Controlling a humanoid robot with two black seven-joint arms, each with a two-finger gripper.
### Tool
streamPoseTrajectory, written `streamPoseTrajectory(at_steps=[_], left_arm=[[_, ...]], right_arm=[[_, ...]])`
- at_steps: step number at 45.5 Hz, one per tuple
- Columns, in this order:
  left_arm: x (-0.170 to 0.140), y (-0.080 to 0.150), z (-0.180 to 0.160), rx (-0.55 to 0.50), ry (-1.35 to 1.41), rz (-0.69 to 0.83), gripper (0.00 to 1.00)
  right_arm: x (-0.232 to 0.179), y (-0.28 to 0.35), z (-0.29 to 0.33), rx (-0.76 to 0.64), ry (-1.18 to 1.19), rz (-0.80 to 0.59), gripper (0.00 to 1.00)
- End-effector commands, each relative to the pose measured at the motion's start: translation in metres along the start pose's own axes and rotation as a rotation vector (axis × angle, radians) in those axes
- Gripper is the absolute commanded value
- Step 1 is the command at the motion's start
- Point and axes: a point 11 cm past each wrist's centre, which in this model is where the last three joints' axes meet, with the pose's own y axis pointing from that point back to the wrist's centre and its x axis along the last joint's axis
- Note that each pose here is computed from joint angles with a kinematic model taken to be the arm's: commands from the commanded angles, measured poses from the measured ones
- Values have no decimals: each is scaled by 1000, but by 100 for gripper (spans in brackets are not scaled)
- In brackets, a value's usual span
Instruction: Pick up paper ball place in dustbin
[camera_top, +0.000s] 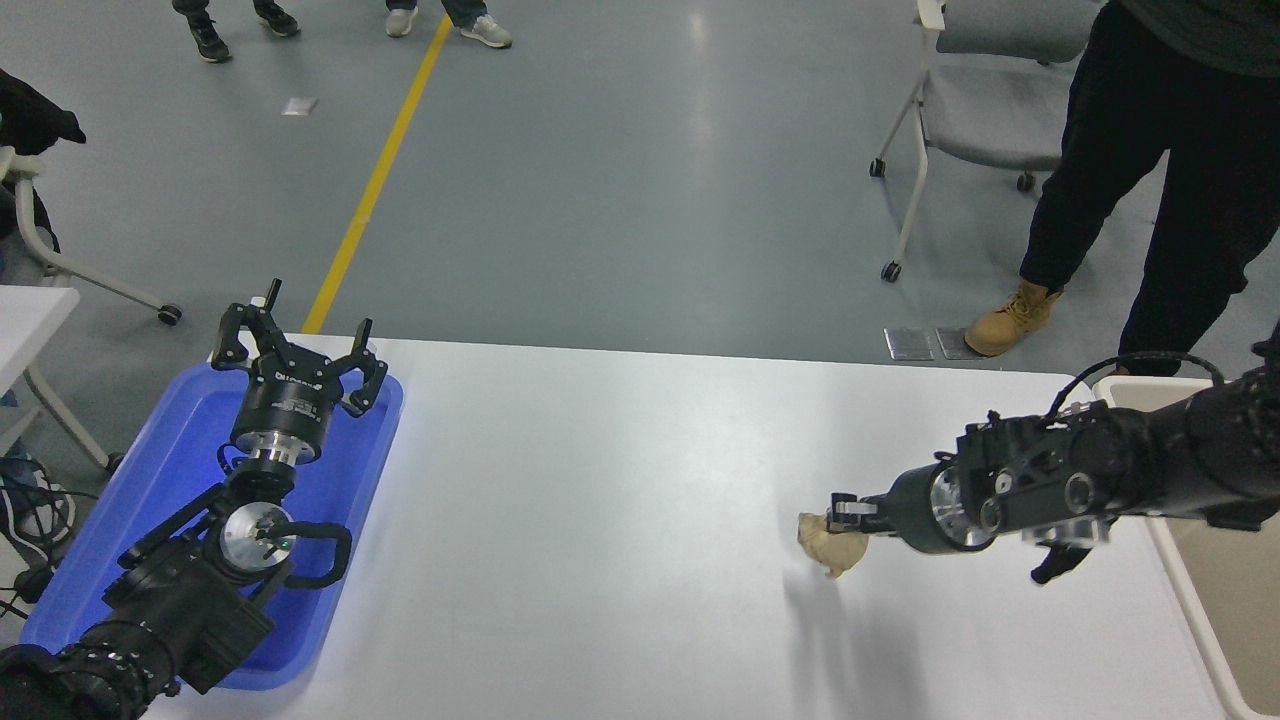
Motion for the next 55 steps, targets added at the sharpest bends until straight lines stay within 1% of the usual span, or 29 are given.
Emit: streamPoseTrajectory(at_steps=[1,15,34,40,55], left_arm=[[0,0,0,0,0,0,100],[0,0,0,0,0,0,100],[0,0,0,-1,1,1,100],[0,0,0,0,0,0,100],[0,0,0,0,0,0,100]], right_arm=[[48,60,-8,-15,14,36,0],[97,129,-19,-52,48,74,0],[131,205,-33,-79,102,132,0],[135,217,-34,-82,114,140,0],[134,216,-30,-89,111,138,0]])
